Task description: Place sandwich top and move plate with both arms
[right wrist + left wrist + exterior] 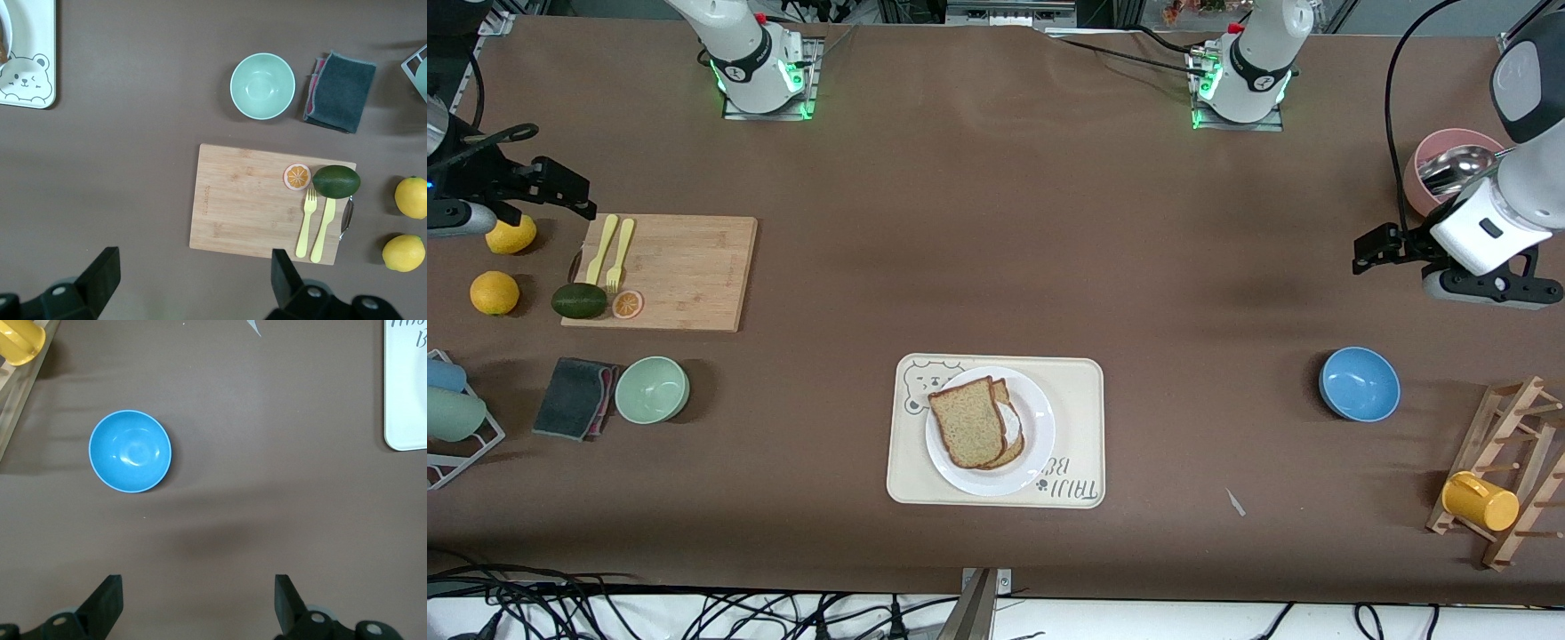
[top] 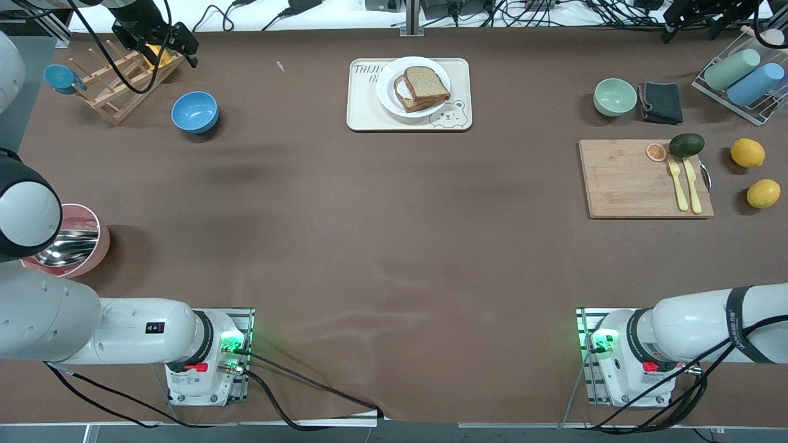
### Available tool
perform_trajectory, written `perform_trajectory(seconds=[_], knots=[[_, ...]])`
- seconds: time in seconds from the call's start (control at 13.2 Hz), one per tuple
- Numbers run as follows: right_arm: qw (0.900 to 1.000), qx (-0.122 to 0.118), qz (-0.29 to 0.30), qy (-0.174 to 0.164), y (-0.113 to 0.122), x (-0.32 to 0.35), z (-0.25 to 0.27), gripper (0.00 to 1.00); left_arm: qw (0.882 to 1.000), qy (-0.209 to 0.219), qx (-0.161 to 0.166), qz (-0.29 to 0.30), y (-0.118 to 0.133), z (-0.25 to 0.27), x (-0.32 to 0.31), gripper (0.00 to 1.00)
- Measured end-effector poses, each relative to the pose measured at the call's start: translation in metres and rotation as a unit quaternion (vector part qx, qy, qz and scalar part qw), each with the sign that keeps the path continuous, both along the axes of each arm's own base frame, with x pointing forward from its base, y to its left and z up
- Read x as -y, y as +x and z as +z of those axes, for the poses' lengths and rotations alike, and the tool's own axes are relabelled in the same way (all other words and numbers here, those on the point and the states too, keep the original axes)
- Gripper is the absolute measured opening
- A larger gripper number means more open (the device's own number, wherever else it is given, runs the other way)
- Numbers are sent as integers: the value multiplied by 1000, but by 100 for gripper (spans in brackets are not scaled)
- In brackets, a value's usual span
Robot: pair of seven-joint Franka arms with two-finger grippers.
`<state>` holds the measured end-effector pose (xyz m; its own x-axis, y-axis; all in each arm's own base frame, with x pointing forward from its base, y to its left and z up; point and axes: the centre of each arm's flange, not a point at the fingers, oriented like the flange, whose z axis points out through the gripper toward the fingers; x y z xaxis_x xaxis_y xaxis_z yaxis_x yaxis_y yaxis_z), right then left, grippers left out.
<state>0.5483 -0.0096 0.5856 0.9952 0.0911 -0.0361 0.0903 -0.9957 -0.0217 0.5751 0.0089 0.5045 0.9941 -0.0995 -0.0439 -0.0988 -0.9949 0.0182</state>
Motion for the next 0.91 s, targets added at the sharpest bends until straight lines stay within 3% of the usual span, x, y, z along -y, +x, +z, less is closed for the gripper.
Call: perform_trajectory(seconds=[0.91], knots=[[1000,7,2,0,-3,-2,8,100,1000,2,22,-2,1,23,0,100]])
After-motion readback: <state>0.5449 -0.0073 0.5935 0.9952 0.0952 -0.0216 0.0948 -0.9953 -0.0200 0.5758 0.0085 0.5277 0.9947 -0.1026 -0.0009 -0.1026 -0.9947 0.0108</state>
